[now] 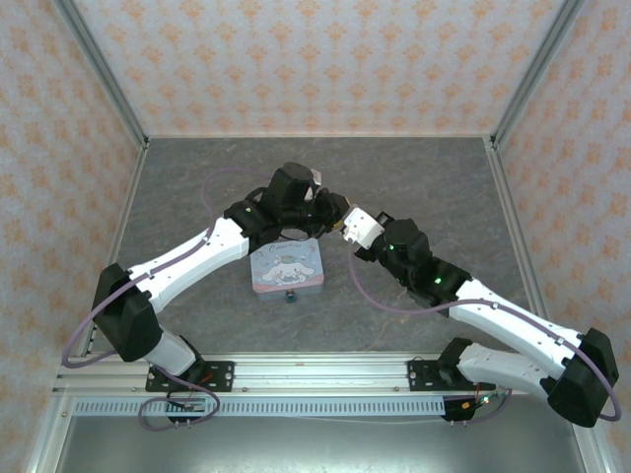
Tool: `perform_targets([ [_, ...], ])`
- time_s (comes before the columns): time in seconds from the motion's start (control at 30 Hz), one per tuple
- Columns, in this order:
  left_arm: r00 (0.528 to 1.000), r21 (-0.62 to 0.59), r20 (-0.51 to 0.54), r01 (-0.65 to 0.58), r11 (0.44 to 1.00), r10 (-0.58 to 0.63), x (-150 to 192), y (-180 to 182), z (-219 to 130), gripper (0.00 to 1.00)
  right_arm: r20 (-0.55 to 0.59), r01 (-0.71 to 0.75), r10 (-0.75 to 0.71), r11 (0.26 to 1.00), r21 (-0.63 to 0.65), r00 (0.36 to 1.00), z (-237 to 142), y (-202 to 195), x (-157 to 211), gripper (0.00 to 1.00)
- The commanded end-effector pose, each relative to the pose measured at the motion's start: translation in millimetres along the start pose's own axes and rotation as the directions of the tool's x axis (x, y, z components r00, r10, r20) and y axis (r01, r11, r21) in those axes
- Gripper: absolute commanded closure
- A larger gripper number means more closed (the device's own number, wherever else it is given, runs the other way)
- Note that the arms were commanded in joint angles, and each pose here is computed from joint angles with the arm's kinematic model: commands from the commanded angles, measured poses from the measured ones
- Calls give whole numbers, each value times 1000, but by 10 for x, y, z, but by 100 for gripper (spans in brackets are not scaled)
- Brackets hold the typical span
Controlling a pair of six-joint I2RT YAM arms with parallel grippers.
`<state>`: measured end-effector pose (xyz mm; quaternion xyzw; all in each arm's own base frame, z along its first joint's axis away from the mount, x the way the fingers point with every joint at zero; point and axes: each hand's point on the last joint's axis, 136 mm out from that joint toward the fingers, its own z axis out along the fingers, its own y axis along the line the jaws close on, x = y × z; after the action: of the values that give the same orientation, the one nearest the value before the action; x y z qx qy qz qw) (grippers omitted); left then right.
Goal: Unlock a padlock with a key
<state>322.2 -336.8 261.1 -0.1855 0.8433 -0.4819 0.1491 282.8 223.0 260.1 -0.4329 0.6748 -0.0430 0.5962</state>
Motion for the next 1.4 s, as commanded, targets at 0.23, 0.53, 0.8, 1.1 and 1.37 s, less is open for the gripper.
perform_targets([
  [0.23,996,-2,36,-83,997,83,-51,-147,-82,100,23,-52,52,999,-9,998,-159,20,32,83],
  [0.53,931,18,65,-362,932,360,-75,-337,-210,100,50,-286,311,917,-276,949,-426,193,14,42],
  [0.8,750,96,134,-660,745,648,47,-607,-564,100,32,-527,702,564,-636,712,-667,-1,-359,35],
  [1.1,598,166,191,-801,575,778,257,-704,-888,100,-110,-472,745,295,-831,658,-753,-17,-678,41],
  [1.37,586,193,189,-809,555,788,312,-700,-903,100,-78,-408,714,305,-860,696,-793,-2,-868,44],
])
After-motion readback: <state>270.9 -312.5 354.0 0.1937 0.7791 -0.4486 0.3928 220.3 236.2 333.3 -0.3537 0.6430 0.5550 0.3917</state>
